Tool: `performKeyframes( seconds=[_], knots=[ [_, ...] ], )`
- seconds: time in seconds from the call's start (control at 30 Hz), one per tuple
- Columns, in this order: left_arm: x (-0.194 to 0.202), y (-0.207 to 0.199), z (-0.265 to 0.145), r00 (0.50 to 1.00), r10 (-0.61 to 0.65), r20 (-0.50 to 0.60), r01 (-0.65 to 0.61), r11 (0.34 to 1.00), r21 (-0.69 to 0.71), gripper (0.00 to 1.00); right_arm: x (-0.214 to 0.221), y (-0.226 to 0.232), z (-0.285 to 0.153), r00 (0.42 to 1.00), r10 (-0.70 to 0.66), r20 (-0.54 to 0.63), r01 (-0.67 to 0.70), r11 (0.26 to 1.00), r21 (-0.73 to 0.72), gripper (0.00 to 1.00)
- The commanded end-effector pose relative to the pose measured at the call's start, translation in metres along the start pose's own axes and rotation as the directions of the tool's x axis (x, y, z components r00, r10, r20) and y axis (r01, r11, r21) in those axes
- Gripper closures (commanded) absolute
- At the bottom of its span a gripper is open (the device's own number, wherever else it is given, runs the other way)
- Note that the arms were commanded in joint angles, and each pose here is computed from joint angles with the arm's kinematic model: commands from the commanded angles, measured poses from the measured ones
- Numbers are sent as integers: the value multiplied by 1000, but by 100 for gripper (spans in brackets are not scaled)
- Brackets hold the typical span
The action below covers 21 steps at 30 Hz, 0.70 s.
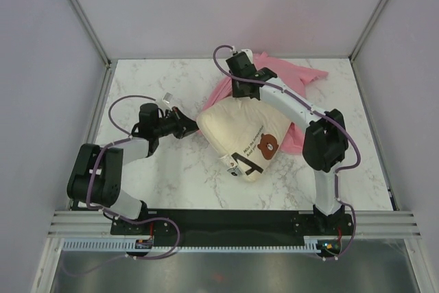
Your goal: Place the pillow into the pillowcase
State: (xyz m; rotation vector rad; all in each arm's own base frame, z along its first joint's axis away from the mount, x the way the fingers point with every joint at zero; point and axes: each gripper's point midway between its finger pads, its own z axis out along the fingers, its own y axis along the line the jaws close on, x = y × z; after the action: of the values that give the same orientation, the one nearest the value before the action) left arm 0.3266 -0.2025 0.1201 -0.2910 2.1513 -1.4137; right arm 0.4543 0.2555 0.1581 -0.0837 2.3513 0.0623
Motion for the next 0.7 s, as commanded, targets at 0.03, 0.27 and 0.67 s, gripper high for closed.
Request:
performKeyframes(
  seconds=[0.03,0.27,0.67],
  knots=[
    [9,4,-14,999,-5,-53,3,1000,-26,98,-49,-36,-4,991,18,132,-31,995,98,58],
    [-18,21,-21,995,-68,67,75,992,-98,98,-50,-34,-48,987,-16,163,9,999,46,31],
    [-91,68,-62,939,-134,318,199,963,-183,84,10,-83,-86,994,-8,112,-2,997,83,20]
  ],
)
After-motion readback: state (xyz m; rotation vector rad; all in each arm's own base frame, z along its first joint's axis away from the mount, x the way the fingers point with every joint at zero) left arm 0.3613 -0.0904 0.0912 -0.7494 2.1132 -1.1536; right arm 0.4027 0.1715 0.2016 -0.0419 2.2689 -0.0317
